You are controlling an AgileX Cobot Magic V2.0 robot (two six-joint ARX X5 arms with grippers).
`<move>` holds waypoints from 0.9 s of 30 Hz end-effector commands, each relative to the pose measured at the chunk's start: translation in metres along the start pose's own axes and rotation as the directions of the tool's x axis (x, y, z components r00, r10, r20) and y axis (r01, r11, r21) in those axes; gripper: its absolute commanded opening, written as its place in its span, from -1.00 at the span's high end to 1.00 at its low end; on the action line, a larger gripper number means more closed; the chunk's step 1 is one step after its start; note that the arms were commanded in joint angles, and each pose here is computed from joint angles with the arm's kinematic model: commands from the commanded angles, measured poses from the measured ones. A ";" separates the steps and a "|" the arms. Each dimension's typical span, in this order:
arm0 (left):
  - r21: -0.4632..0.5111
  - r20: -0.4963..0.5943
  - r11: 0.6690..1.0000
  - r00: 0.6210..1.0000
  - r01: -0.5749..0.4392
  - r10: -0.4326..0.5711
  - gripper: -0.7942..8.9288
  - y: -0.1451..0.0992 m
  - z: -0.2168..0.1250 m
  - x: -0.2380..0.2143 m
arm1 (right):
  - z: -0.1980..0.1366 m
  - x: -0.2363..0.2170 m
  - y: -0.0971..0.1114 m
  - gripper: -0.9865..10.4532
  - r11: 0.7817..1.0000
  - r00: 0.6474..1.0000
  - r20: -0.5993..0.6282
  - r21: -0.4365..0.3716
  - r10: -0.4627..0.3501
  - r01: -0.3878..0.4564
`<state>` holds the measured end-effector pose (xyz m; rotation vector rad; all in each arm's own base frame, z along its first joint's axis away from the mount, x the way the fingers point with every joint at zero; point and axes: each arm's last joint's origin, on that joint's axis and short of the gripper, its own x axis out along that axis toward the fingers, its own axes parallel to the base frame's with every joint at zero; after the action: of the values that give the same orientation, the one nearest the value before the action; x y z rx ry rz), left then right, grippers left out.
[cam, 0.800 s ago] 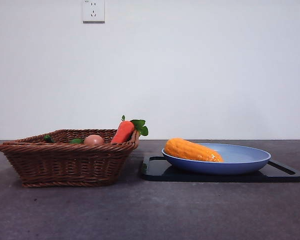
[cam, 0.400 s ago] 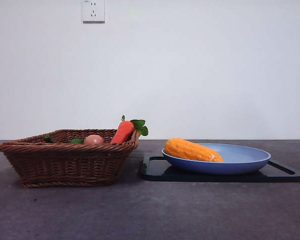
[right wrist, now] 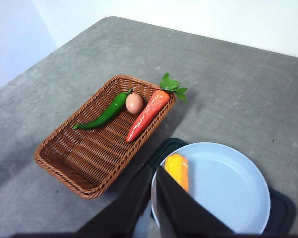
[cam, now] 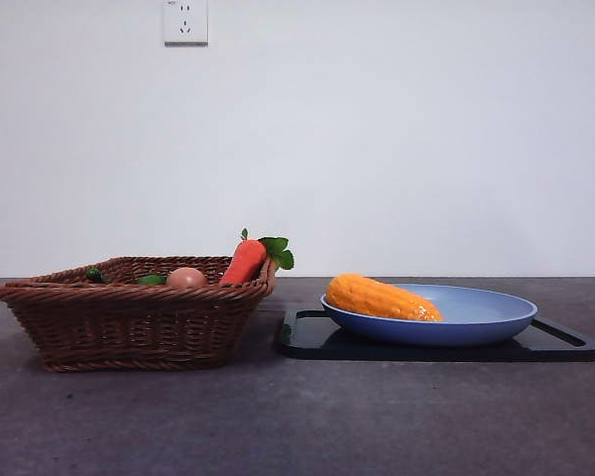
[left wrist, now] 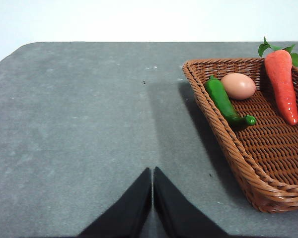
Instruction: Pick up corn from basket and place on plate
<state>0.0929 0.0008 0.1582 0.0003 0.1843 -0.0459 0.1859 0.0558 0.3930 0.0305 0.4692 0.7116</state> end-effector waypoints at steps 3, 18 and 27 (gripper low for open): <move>-0.007 -0.036 1.000 0.999 0.003 -0.003 0.82 0.000 -0.009 0.003 | 0.008 -0.016 -0.008 0.82 0.981 0.983 0.094 -0.103 -0.155 0.164; -0.007 -0.037 1.000 0.999 0.003 -0.003 0.82 0.000 -0.009 0.003 | -0.096 -0.056 -0.027 0.82 0.841 0.754 0.456 -0.019 -0.474 0.540; -0.007 -0.037 1.000 0.999 0.003 -0.003 0.82 0.000 -0.009 0.003 | -0.174 -0.042 -0.029 0.82 0.756 0.637 0.514 0.034 -0.575 0.654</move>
<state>0.0929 0.0008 0.1583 0.0003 0.1839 -0.0462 0.1033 -0.0148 0.2526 -0.1079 -0.0891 0.0350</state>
